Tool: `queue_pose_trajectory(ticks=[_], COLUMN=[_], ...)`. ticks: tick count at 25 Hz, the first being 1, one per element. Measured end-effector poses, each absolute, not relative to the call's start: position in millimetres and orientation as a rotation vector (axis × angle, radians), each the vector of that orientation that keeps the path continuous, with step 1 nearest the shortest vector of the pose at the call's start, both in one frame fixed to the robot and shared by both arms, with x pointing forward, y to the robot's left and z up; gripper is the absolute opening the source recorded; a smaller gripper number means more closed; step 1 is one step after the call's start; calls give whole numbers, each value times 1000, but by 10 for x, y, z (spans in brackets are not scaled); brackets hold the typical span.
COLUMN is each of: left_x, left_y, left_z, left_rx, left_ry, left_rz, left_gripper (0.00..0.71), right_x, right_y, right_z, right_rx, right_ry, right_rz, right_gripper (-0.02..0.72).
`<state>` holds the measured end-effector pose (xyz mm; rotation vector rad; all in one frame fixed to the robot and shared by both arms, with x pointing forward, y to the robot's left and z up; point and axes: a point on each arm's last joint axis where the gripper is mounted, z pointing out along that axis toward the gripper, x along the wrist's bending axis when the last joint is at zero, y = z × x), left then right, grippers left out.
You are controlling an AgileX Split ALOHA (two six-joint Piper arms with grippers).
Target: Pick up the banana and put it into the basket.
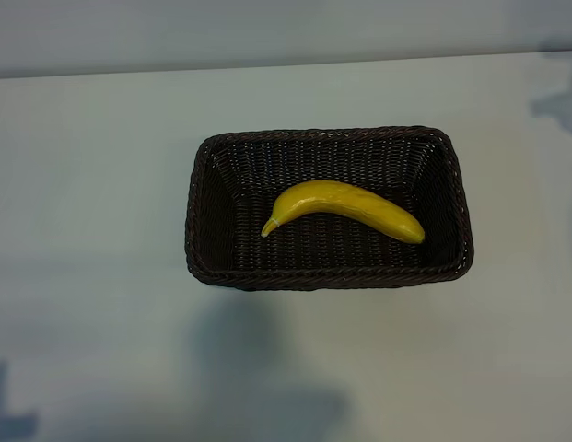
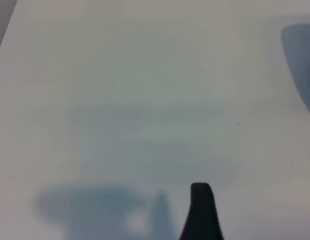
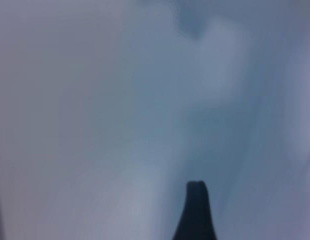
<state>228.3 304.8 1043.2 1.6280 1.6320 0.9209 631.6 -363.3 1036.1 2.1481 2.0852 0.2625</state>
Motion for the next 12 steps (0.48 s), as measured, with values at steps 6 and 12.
queue_pose_trajectory(ticks=[6, 12], left_x=[2283, 2283], left_y=[3048, 3048], left_z=[10432, 10432], left_rx=[1628, 1628], left_ry=[1632, 1632], left_rz=[921, 921], left_gripper=[567, 567], right_x=[6272, 6145], right_y=[-3623, -3601], right_z=[10354, 10306], right_rx=[2175, 2208], right_ry=[2119, 2128], right_rz=[218, 191], right_gripper=[582, 582])
